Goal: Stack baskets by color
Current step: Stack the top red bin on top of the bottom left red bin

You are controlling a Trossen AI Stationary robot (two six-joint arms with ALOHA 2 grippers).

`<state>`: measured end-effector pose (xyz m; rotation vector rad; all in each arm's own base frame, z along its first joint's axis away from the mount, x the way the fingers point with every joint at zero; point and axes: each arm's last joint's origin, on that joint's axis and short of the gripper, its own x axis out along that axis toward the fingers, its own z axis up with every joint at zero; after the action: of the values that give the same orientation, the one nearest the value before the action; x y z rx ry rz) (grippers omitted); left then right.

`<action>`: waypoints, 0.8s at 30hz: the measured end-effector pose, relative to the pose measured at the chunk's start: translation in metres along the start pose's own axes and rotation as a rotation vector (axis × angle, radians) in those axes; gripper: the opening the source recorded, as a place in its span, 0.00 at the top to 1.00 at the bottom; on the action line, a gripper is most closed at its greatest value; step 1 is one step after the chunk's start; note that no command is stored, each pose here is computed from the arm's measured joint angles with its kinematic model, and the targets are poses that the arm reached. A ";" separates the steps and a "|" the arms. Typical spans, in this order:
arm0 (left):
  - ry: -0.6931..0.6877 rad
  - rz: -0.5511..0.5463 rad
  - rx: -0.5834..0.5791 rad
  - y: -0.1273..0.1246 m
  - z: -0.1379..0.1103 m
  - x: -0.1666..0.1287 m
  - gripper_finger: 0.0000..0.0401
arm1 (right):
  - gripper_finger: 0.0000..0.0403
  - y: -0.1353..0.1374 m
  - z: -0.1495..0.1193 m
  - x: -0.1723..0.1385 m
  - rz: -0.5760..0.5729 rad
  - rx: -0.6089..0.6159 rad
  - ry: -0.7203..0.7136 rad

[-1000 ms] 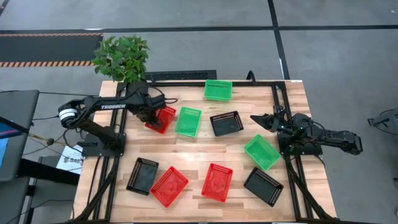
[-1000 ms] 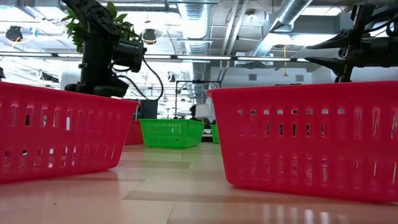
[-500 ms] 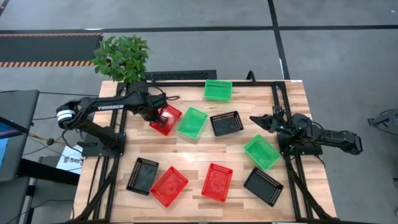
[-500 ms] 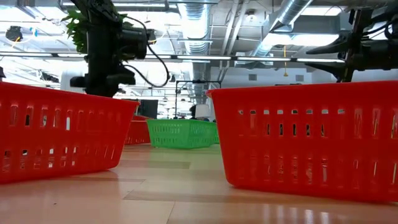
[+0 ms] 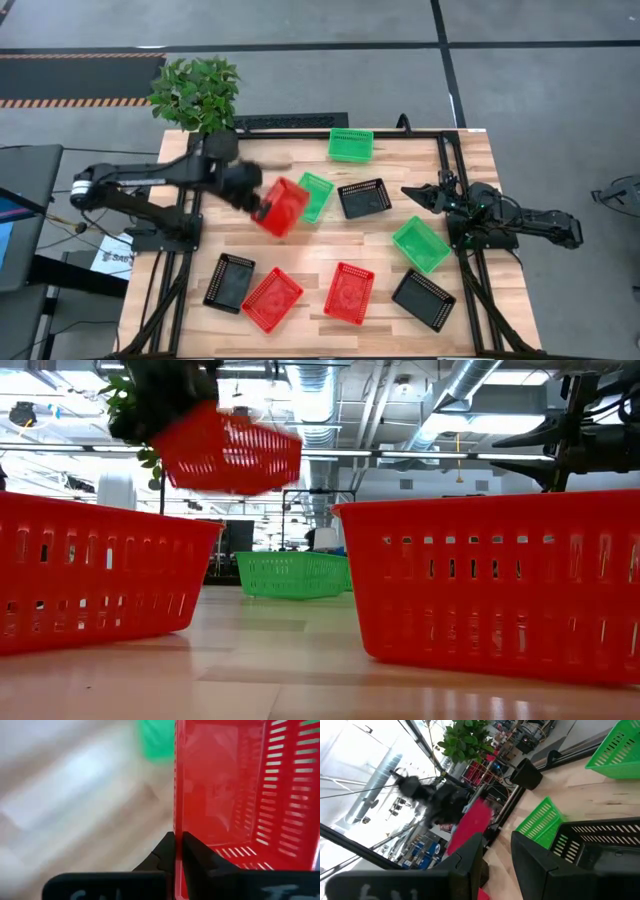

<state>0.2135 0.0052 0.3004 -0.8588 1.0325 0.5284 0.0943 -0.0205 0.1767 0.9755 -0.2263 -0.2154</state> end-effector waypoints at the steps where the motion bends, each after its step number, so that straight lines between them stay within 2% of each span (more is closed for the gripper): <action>1: 0.019 -0.020 0.009 -0.009 -0.011 0.000 1.00 | 0.69 0.000 0.000 0.000 0.000 0.000 0.000; 7: 0.132 -0.100 -0.002 -0.055 -0.075 0.013 1.00 | 0.69 0.000 0.000 0.000 0.000 0.005 -0.001; 11: 0.157 -0.141 -0.034 -0.075 -0.107 0.023 1.00 | 0.69 0.000 0.000 0.000 0.000 0.009 0.000; 19: 0.200 -0.007 -0.191 -0.081 -0.145 0.042 1.00 | 0.69 0.000 0.000 0.000 0.004 0.011 0.004; 24: 0.234 0.045 -0.154 -0.079 -0.161 0.045 1.00 | 0.69 0.000 0.000 0.000 0.001 0.010 0.008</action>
<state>0.2079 -0.1728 0.2491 -1.0538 1.2379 0.5597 0.0943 -0.0203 0.1764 0.9857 -0.2206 -0.2100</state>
